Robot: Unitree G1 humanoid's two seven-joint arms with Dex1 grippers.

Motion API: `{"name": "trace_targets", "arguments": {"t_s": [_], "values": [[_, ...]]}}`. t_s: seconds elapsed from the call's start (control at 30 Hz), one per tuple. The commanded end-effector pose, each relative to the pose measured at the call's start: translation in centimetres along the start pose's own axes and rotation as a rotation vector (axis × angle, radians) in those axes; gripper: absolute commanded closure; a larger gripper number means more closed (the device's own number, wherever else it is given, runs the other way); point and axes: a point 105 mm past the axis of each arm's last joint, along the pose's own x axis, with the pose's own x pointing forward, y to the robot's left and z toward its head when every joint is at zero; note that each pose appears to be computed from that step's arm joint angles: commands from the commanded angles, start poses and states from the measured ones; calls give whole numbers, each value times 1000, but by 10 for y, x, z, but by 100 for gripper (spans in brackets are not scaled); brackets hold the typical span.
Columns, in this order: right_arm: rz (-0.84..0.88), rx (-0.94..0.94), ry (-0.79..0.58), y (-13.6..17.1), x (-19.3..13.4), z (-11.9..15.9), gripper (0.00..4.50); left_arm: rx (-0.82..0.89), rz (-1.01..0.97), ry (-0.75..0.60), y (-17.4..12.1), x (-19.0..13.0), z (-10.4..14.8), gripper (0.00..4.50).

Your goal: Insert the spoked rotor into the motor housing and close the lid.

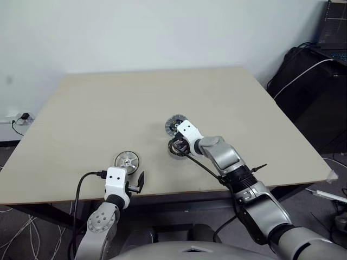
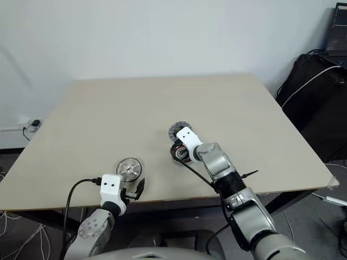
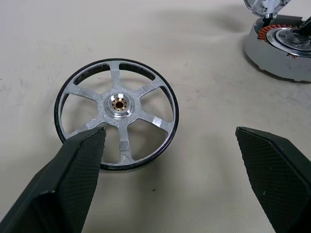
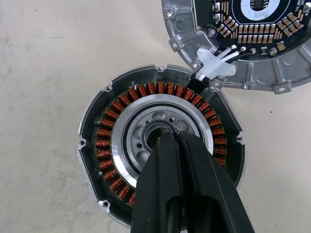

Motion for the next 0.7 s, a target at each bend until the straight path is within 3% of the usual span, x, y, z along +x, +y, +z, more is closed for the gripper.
{"name": "trace_targets", "arguments": {"t_s": [0.03,0.53,0.7], "values": [[-13,-22,-30,-6,-3,12,448,12,0,-45,-1,0,11,0],[-5,-20,-16,-7,-4,8,448,11,-2,-45,-1,1,10,0],[0,-25,-19,-6,-3,8,312,9,0,-45,-1,1,10,0]]}}
